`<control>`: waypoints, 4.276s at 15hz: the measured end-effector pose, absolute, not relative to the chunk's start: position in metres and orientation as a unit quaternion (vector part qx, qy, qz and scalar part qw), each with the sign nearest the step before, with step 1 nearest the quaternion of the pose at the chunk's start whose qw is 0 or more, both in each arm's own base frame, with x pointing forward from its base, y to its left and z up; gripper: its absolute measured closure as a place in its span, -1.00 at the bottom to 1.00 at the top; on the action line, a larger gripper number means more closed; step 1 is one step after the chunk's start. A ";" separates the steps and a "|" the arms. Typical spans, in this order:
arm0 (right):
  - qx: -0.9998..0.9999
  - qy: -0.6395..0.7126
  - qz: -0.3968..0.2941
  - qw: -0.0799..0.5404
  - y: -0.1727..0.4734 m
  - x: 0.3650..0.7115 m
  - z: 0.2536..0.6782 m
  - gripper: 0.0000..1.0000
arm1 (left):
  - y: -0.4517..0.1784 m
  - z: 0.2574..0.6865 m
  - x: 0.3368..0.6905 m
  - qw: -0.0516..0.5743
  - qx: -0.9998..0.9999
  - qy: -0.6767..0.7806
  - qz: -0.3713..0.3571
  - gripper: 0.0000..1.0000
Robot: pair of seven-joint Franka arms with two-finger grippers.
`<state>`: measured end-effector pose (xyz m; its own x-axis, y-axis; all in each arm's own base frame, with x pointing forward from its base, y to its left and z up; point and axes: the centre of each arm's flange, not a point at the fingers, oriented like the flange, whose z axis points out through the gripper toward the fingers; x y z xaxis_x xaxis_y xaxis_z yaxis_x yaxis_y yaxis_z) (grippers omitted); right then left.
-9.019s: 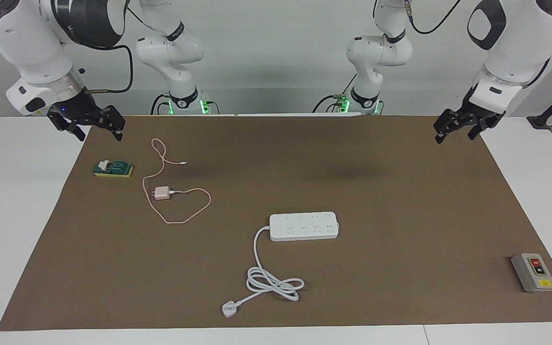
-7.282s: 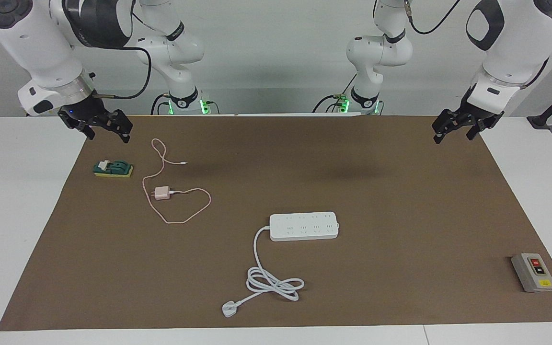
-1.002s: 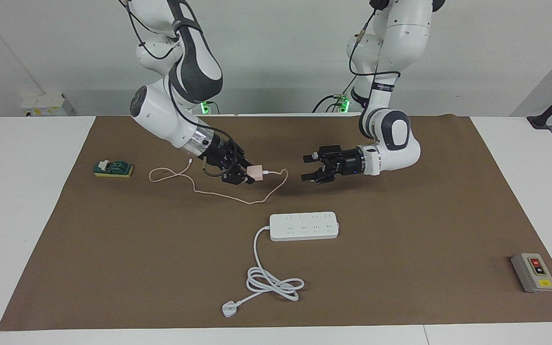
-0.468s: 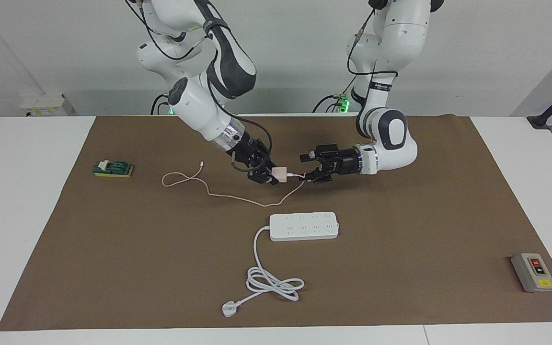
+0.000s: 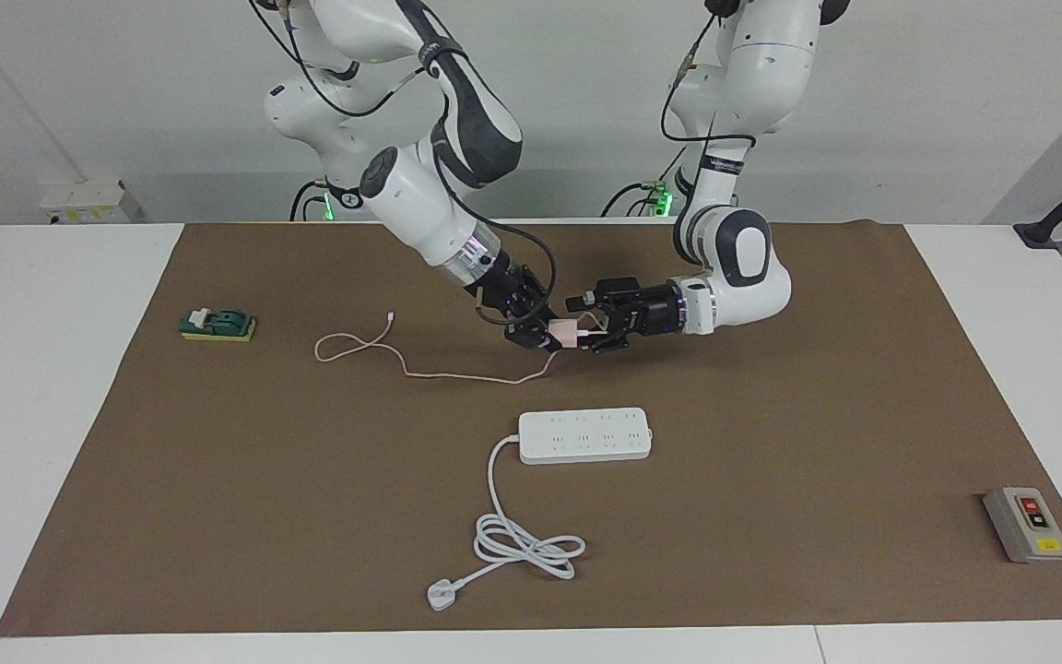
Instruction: Plug charger into power strip
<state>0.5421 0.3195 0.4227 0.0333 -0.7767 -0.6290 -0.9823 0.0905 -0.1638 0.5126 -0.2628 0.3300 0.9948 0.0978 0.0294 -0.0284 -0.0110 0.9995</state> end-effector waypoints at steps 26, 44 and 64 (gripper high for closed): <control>-0.667 0.660 0.237 0.251 0.313 0.536 0.420 0.05 | -0.257 0.318 0.511 0.695 0.716 0.016 0.065 -0.96; -0.667 0.660 0.237 0.251 0.313 0.536 0.420 0.05 | -0.254 0.320 0.494 0.694 0.716 0.008 0.069 -0.97; -0.666 0.661 0.234 0.253 0.312 0.537 0.419 0.05 | -0.252 0.316 0.491 0.689 0.722 0.006 0.065 0.37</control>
<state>0.5366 0.3121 0.4194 0.0163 -0.7632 -0.6460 -0.9996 0.0025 -0.0282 0.4913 -0.2519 0.3165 0.9915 0.0978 0.0853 -0.0805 -0.0514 0.9954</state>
